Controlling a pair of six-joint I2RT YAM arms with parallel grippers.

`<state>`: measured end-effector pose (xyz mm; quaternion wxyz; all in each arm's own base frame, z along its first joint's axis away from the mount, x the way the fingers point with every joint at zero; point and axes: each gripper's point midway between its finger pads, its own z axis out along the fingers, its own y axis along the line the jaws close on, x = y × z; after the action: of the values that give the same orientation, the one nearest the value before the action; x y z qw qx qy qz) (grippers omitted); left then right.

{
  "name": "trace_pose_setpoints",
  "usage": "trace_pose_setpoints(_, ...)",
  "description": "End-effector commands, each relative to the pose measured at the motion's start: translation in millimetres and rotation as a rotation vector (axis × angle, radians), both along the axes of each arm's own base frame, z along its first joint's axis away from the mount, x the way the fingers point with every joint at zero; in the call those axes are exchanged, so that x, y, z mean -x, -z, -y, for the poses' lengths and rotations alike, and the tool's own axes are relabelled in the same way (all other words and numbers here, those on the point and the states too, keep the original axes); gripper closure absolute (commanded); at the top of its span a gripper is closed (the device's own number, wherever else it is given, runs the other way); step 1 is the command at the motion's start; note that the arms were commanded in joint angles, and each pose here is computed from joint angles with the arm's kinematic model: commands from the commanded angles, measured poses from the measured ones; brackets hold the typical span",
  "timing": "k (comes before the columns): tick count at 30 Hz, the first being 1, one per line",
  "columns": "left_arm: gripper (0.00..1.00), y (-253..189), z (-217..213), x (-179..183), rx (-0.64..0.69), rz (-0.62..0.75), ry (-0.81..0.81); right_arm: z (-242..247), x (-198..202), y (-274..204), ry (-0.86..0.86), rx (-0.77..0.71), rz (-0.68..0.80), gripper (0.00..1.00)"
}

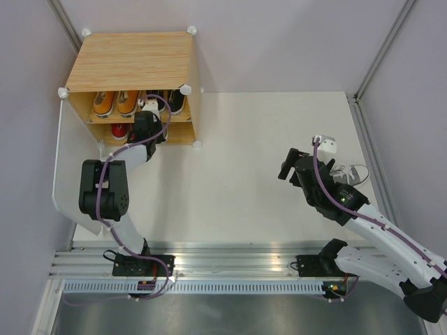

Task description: Place and organize the shoes in the shoe cabinet

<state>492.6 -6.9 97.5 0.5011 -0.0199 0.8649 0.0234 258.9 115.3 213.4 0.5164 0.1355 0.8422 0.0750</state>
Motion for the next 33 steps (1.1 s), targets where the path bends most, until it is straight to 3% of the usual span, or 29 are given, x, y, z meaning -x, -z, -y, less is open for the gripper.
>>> trace_pose_setpoints(1, 0.97, -30, -14, -22, -0.051, 0.089, -0.048, 4, -2, -3, 0.02, 0.002, 0.028, 0.1)
trace_pose_setpoints(28, 0.91, -36, -10, -56, -0.023, 0.142, -0.044, 17, 1, 3, 0.066, 0.046, 0.015, 0.09)
trace_pose_setpoints(31, 0.89, -35, -6, -56, 0.002, 0.13, -0.04, 17, 1, 1, 0.069, 0.037, 0.018, 0.1)
trace_pose_setpoints(33, 0.81, -33, -7, -49, 0.007, 0.119, -0.055, 17, 2, 3, 0.069, 0.035, 0.016, 0.09)
